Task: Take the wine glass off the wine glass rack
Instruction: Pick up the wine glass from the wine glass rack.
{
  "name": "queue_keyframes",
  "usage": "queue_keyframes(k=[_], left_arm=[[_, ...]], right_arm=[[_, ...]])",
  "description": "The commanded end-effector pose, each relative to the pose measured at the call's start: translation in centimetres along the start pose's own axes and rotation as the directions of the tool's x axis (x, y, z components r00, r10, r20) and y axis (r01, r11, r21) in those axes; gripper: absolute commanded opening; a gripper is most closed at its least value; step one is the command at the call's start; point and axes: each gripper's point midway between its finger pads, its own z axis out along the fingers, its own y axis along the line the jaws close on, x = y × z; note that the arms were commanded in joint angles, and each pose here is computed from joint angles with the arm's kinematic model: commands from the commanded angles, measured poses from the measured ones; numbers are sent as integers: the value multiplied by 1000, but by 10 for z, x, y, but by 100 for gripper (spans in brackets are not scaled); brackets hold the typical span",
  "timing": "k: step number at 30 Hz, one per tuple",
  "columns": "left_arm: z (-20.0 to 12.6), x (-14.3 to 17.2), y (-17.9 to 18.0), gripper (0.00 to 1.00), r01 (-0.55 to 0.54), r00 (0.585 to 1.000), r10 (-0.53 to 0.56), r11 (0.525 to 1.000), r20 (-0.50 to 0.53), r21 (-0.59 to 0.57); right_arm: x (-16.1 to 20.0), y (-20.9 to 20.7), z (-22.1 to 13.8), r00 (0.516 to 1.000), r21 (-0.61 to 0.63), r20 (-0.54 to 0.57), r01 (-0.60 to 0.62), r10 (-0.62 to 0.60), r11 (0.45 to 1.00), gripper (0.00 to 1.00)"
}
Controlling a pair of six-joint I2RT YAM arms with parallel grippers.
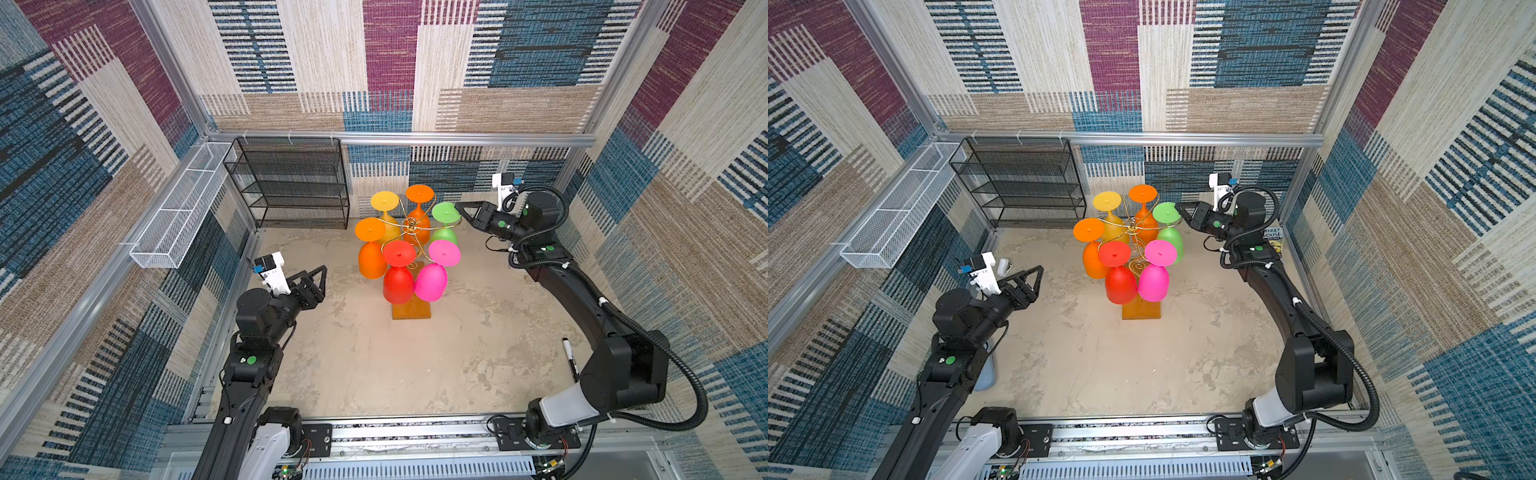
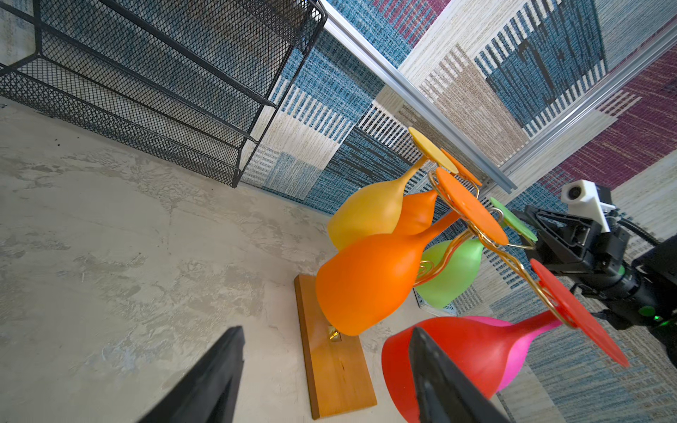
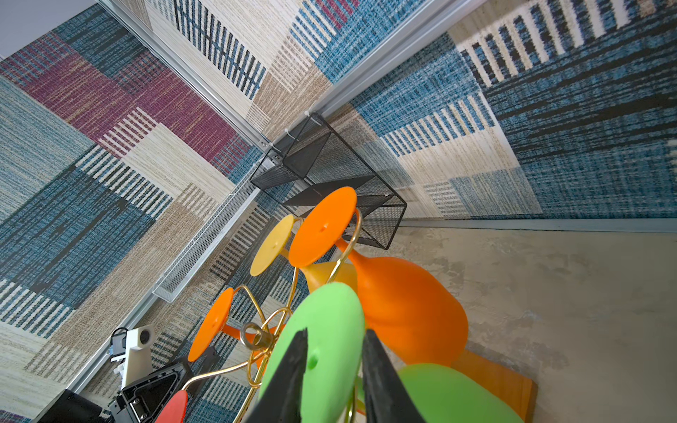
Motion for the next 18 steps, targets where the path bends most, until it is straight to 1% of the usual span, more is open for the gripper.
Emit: queue_keyframes(k=[1,4,18], left_arm=[[0,-2,-3,73,-27,1000,27,1000,10,16],[1,-2,-3,73,-27,1000,27,1000,11,14],[2,-2,-2,73,-27,1000,26,1000,11,12]], right_arm=[[1,10,-3,1000,-28,-5,9,-9,1000,27],[0,14,-4,1000,-39,-8,10,-11,999,25],[12,8,5,997,-19,-80,2,-3,1000,24]])
